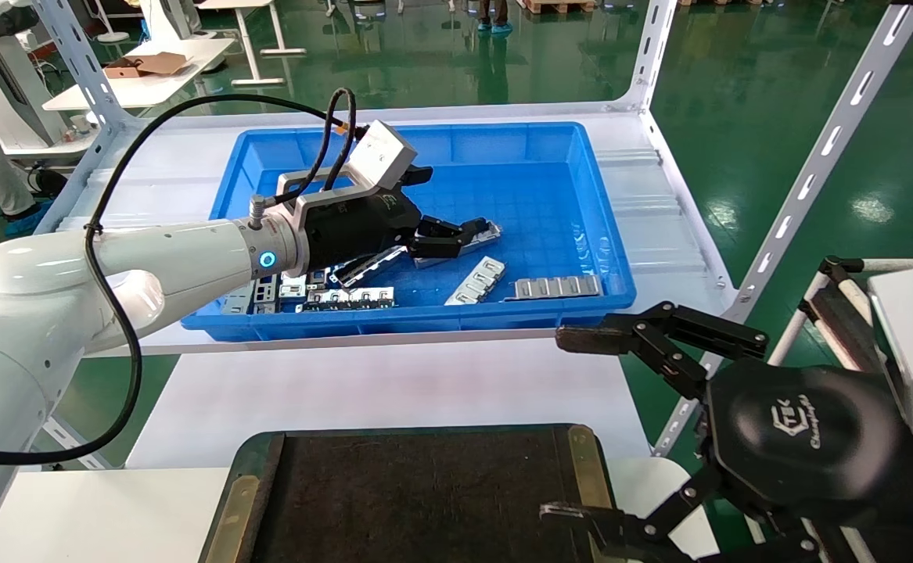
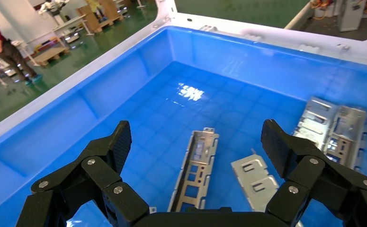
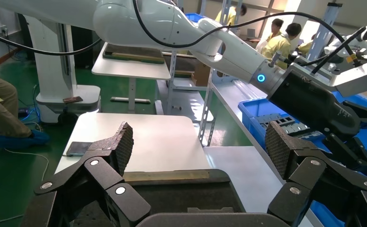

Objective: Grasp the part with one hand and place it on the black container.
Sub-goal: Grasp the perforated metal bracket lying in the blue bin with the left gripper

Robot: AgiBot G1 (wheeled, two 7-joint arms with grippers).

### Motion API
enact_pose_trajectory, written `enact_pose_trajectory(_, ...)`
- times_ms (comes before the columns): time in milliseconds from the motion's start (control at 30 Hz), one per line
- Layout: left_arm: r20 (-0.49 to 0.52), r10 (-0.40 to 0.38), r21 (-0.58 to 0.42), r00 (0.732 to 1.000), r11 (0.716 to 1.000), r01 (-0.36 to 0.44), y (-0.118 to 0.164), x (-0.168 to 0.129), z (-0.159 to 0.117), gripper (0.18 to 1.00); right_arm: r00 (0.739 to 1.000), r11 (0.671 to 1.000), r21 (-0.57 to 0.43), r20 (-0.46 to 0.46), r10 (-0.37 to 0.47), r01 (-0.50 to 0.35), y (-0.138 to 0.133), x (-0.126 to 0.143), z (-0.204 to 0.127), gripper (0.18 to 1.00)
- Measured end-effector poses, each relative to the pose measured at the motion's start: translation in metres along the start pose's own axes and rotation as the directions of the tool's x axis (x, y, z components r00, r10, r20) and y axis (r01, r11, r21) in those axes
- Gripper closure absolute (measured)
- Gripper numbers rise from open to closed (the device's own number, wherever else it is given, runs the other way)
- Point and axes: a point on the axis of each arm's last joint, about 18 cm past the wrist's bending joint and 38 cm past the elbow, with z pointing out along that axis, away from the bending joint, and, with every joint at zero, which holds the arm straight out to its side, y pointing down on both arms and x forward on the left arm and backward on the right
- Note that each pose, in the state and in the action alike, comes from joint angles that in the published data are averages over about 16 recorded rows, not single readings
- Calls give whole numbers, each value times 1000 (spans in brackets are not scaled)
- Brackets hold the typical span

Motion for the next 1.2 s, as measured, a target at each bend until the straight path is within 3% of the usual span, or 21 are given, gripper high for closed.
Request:
enact_pose_trajectory(567, 63, -20, -70, 998, 997, 25, 28, 9, 13, 184, 1000, 1000, 0, 0, 0, 0, 0, 0, 0, 178)
enact_pose_trajectory(1200, 99, -41, -96, 994, 994, 51, 40, 17, 20, 188, 1000, 1000, 0, 0, 0, 0, 0, 0, 0, 187)
